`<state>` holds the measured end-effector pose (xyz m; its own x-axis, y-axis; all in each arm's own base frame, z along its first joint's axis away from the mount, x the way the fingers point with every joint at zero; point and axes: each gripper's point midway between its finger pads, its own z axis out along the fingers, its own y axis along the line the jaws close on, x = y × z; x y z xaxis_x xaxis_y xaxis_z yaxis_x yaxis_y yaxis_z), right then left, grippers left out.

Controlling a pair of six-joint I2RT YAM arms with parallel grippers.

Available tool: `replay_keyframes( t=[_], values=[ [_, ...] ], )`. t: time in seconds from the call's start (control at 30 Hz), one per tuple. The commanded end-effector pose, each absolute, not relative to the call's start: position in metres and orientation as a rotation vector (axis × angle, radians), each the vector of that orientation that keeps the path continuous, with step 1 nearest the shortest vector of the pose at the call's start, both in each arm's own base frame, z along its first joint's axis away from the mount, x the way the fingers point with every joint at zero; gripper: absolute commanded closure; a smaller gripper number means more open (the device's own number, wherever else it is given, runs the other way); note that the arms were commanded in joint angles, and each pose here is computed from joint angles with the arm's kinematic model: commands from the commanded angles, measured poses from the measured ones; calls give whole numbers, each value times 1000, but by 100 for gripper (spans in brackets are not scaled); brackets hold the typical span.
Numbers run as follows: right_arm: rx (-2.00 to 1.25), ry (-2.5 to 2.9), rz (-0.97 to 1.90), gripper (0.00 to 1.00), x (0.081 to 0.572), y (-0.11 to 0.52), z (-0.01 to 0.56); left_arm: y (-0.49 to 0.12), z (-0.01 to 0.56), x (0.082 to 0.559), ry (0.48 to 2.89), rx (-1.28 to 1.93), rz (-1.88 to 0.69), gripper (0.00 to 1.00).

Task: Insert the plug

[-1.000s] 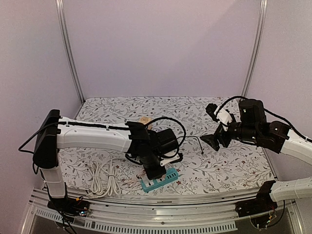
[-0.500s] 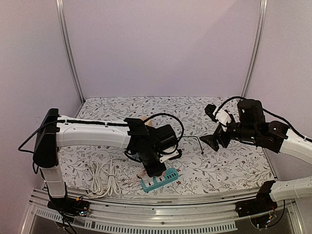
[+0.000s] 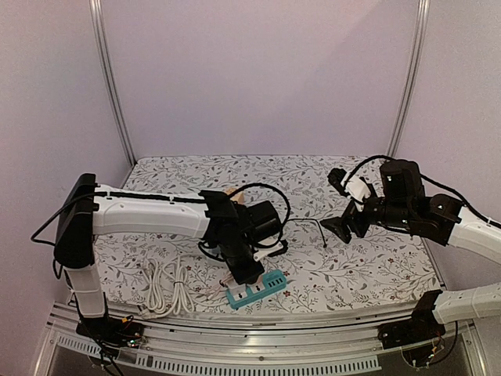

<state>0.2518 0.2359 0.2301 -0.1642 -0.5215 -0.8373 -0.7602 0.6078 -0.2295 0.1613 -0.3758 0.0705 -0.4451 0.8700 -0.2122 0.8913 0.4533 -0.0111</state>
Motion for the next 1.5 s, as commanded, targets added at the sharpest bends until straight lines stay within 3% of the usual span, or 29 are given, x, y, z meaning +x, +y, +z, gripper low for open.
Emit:
replay_keyframes(
  t=[0.0, 1.23, 1.27, 1.37, 1.4, 1.47],
  values=[
    [-1051, 1837, 292, 1, 251, 237, 225, -379, 63, 154, 2545, 1566, -191, 100],
    [-1053, 1826, 282, 1, 252, 236, 226, -349, -1, 146, 2639, 1656, -14, 98],
    [-1052, 1827, 281, 1, 252, 236, 225, -350, 1, 146, 2617, 1674, -10, 82],
    [-1047, 1824, 284, 1, 251, 235, 227, -355, 13, 152, 2539, 1704, 7, 12],
    [-1044, 1822, 285, 1, 251, 235, 228, -358, 17, 154, 2512, 1713, 4, 2],
    [-1043, 1820, 288, 1, 251, 235, 229, -365, 28, 157, 2459, 1734, -7, 1]
  ],
)
